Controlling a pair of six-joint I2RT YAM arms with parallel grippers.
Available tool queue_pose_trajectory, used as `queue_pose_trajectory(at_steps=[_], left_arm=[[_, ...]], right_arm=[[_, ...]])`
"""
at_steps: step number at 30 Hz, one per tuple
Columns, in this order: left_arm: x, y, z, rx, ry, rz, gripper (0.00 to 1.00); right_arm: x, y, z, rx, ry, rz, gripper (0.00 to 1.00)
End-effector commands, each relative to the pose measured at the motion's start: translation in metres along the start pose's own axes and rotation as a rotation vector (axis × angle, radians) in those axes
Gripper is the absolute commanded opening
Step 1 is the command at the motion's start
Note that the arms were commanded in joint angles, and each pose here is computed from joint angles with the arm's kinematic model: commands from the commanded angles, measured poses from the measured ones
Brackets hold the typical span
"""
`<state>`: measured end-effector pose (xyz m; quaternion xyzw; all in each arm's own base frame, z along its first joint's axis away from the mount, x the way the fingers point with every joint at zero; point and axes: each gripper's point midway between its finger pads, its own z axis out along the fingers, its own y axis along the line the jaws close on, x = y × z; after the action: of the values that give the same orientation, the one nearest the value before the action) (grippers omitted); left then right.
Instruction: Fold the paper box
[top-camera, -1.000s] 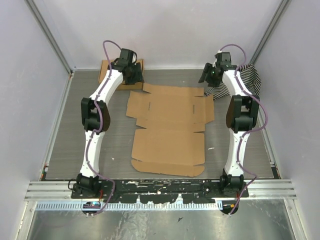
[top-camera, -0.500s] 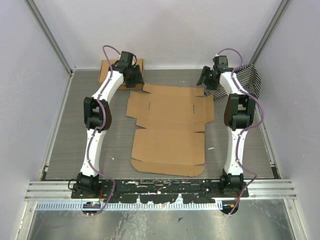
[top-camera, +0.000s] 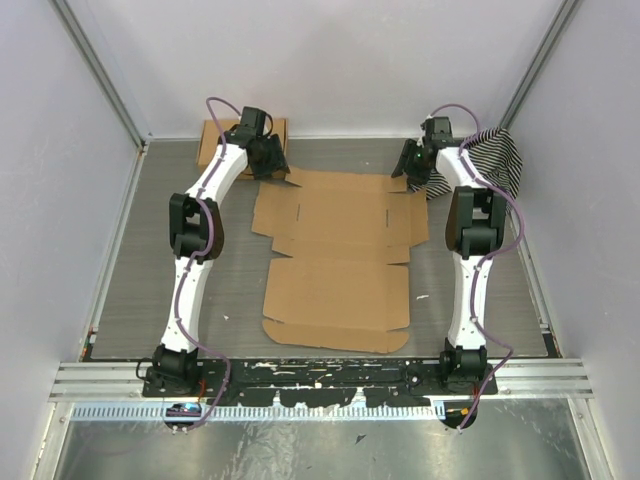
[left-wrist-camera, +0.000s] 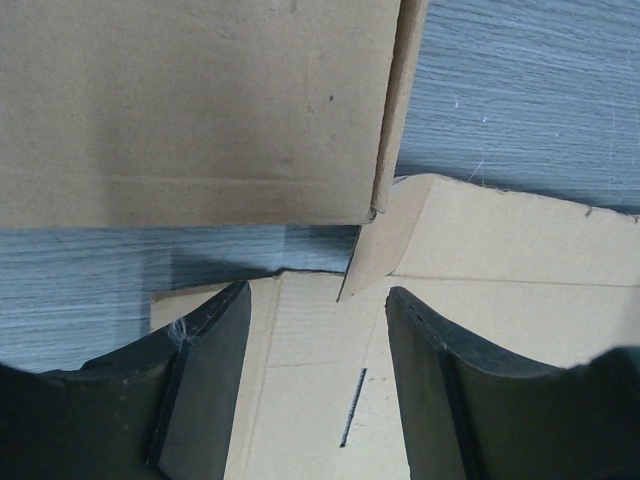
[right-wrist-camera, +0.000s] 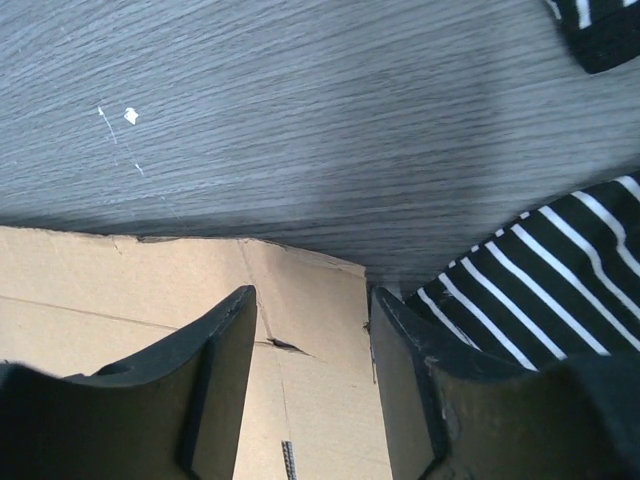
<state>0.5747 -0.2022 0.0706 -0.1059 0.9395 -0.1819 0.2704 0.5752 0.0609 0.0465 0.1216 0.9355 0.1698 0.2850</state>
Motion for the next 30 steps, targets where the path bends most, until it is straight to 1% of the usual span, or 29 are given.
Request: queue_pose_trajectory(at_steps=[1, 6, 8, 10, 14, 16, 21, 26, 30], left_arm=[[-0.003, -0.004, 0.004, 0.033, -0.002, -0.020, 0.63], [0.000, -0.004, 0.009, 0.041, 0.007, -0.034, 0.63], [0.001, -0.005, 0.010, 0.049, 0.012, -0.037, 0.61], [0.003, -0.005, 0.011, 0.051, 0.017, -0.040, 0.59], [0.008, -0.007, 0.013, 0.064, 0.038, -0.041, 0.50], [0.012, -0.005, 0.014, 0.063, 0.054, -0.043, 0.46], [0.022, -0.001, 0.015, 0.051, 0.089, -0.031, 0.34], [0.028, -0.001, 0.010, 0.041, 0.104, -0.008, 0.32], [0.029, -0.011, 0.004, 0.051, 0.099, 0.027, 0.32]], right_arm=[[-0.014, 0.024, -0.012, -0.058, -0.049, -0.036, 0.51], [-0.008, 0.028, -0.014, -0.064, -0.039, -0.043, 0.43], [-0.006, 0.028, -0.015, -0.064, -0.034, -0.043, 0.41], [-0.004, 0.030, -0.017, -0.063, -0.032, -0.047, 0.37], [-0.003, 0.033, -0.021, -0.060, -0.034, -0.054, 0.24], [-0.003, 0.035, -0.023, -0.058, -0.034, -0.058, 0.20], [-0.003, 0.039, -0.031, -0.044, -0.037, -0.069, 0.15], [-0.006, 0.050, -0.042, -0.048, -0.053, -0.091, 0.14], [-0.005, 0.062, -0.046, -0.048, -0.057, -0.111, 0.14]])
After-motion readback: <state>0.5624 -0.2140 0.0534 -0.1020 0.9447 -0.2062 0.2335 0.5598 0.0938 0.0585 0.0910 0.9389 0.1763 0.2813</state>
